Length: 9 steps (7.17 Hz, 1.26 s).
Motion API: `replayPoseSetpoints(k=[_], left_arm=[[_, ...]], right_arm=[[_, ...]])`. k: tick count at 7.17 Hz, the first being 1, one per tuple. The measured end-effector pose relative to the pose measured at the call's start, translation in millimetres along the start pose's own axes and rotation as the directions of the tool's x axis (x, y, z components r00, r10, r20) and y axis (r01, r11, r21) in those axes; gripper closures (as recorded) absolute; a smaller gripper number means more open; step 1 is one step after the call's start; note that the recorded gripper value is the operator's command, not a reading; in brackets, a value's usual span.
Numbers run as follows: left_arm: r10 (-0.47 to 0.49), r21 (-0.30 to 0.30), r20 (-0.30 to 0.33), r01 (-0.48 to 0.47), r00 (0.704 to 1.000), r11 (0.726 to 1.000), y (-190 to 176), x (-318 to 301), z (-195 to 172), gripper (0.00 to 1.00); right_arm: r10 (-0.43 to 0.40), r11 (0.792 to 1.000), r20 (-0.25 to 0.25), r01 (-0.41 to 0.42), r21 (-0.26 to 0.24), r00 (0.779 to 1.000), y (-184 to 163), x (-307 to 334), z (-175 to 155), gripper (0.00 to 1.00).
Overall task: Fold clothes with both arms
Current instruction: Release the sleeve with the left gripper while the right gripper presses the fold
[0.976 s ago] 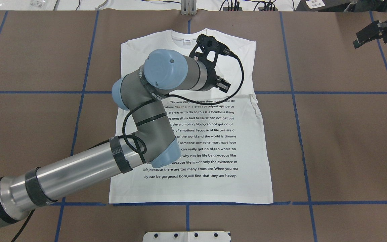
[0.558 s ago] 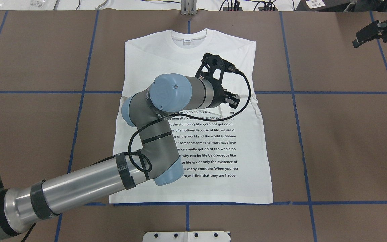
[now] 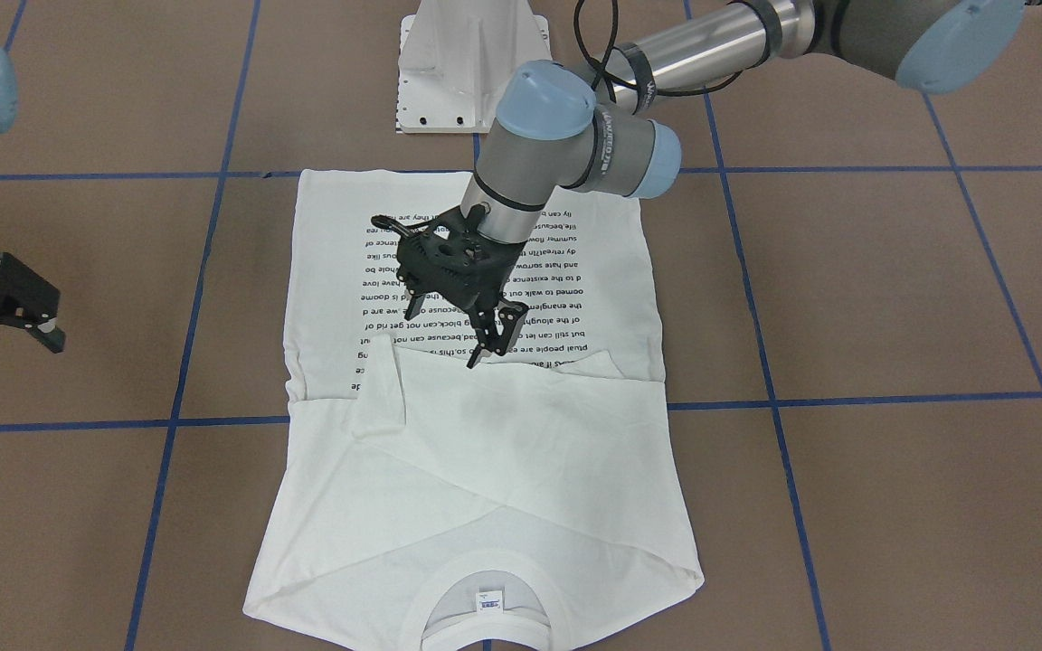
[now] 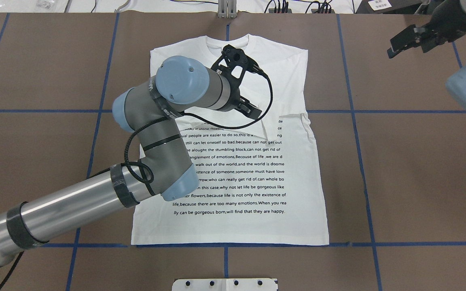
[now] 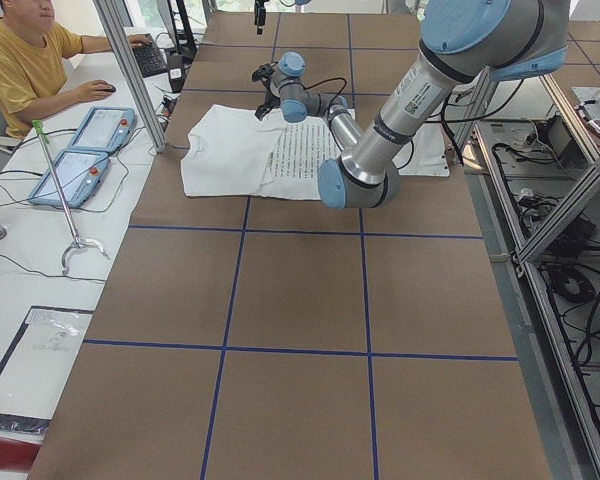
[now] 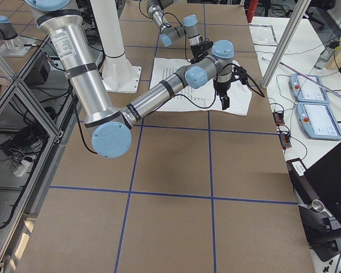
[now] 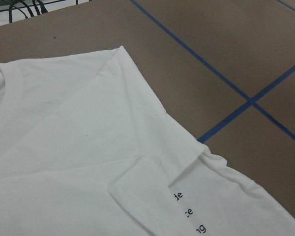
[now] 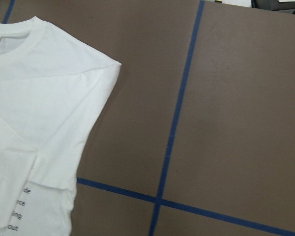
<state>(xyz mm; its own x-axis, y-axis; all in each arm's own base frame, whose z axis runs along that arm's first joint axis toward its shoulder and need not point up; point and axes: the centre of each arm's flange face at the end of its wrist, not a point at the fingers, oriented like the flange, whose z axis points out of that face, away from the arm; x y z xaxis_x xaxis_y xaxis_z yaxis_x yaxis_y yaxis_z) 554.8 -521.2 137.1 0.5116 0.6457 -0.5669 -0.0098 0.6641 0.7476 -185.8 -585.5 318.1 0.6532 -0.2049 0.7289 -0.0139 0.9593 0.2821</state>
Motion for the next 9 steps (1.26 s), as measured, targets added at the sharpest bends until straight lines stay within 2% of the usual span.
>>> replayPoseSetpoints(k=[1, 2, 4, 6, 9], left_arm=[[0.028, -0.014, 0.024, -0.028, 0.999, 1.0, 8, -39, -15, 0.0], [0.066, -0.038, 0.022, -0.065, 0.998, 0.997, 17, -79, -31, 0.0], [0.1, -0.079, -0.01, -0.101, 0.995, 0.992, 36, -157, -69, 0.0], [0.083, -0.104, -0.01, -0.084, 0.996, 0.991, 59, -201, -88, 0.0], [0.064, -0.108, -0.002, -0.063, 0.998, 0.992, 67, -214, -93, 0.0]], right_arm=[[0.028, 1.0, 0.003, -0.028, 0.001, 1.0, -3, -43, 13, 0.0], [0.039, 0.999, -0.008, -0.039, 0.005, 0.999, -5, -86, 29, 0.0], [0.082, 0.997, -0.042, -0.082, 0.001, 0.996, -15, -170, 74, 0.0], [0.128, 0.992, -0.113, -0.128, 0.001, 0.985, -21, -245, 132, 0.0], [0.076, 0.997, -0.222, -0.078, -0.002, 0.972, 17, -299, 202, 0.0]])
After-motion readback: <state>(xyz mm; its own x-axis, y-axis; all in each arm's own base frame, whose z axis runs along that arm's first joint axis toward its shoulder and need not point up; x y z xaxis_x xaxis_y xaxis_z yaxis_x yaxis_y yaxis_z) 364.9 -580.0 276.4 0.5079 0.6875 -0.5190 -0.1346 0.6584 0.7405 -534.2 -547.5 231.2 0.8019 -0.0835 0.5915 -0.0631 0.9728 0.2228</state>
